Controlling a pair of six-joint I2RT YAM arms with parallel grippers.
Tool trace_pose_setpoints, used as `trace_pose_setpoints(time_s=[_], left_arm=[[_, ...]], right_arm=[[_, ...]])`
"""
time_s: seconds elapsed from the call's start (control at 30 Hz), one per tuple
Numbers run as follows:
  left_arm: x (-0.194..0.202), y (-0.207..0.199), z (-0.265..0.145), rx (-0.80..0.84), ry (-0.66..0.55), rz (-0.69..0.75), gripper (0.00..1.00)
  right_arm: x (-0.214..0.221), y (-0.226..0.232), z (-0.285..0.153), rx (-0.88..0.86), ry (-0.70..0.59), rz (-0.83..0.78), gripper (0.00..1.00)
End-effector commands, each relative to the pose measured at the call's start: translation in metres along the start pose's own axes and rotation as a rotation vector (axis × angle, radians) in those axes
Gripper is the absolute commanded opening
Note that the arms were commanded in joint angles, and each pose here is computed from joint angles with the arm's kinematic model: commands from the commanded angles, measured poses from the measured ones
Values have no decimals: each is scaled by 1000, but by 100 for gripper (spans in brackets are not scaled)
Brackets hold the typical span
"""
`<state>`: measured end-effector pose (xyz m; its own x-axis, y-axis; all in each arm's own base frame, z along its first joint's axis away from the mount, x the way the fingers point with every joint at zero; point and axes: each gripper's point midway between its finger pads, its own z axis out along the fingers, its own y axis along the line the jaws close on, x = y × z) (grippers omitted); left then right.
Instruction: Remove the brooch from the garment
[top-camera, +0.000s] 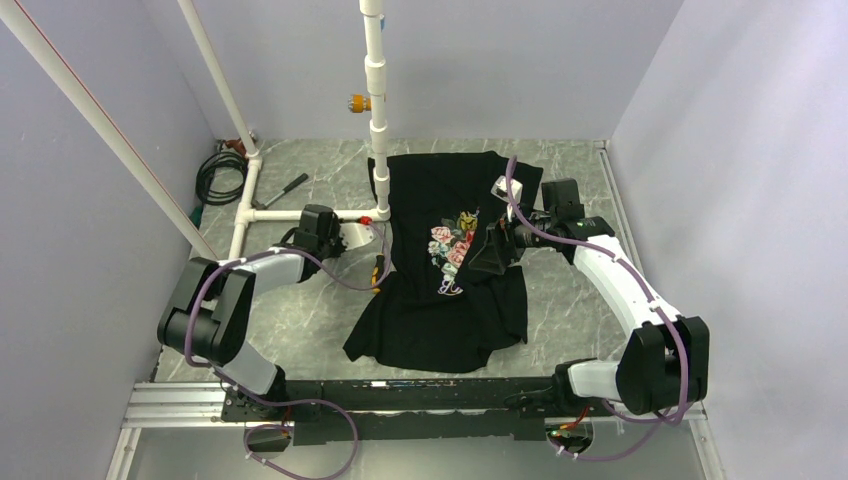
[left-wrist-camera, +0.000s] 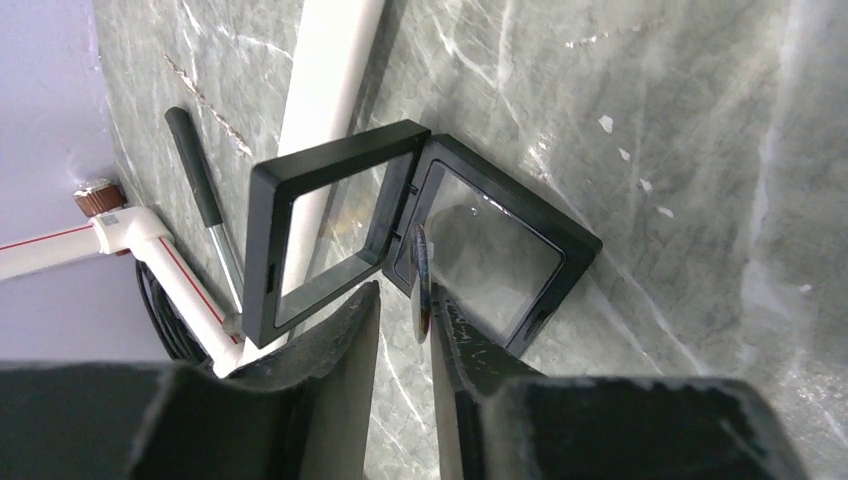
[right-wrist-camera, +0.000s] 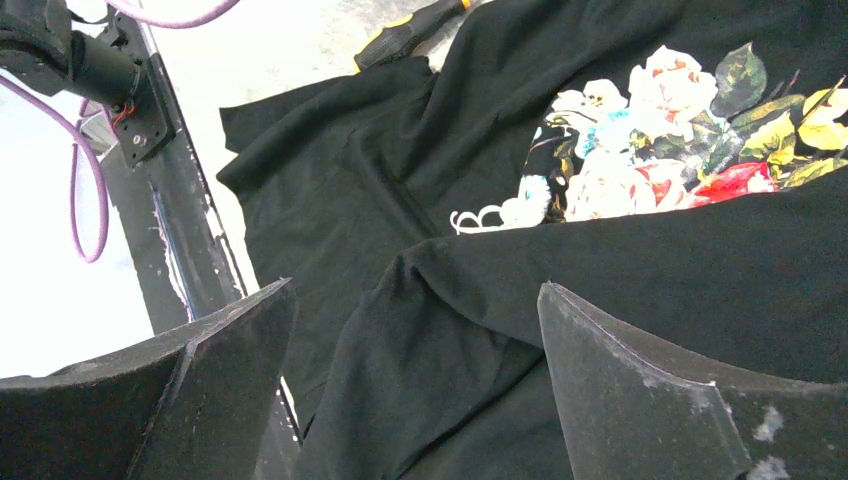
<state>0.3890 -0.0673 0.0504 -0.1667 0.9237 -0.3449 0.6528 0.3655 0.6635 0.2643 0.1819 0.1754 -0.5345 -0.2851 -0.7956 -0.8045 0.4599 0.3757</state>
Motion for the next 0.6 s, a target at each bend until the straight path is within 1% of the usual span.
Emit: trace_pose_setpoints(time_s=[0.0, 0.13, 0.2, 0.3, 0.33, 0.37, 0.5, 0.57], left_arm=[[-21, 13, -6, 1, -58, -38, 34], [-30, 13, -13, 17, -78, -47, 37], [-35, 13, -17, 32, -92, -60, 45], [-42, 9, -24, 64, -110, -79, 49], [-45, 11, -27, 68, -115, -83, 64], [-47, 10, -29, 77, -120, -87, 67], [-59, 6, -40, 120, -157, -113, 69], [-67, 3, -48, 149, -183, -128, 70]], right_arm=[[-5, 0, 0, -8, -12, -35, 92], [-5, -1, 0, -9, -13, -34, 93], [-6, -1, 0, -10, -12, -34, 93], [-6, -1, 0, -15, -5, -29, 93], [-6, -1, 0, -17, -3, -28, 93], [-5, -1, 0, -20, 4, -20, 93], [-4, -10, -8, -8, 14, 15, 93], [3, -20, -14, 23, 46, 29, 93]])
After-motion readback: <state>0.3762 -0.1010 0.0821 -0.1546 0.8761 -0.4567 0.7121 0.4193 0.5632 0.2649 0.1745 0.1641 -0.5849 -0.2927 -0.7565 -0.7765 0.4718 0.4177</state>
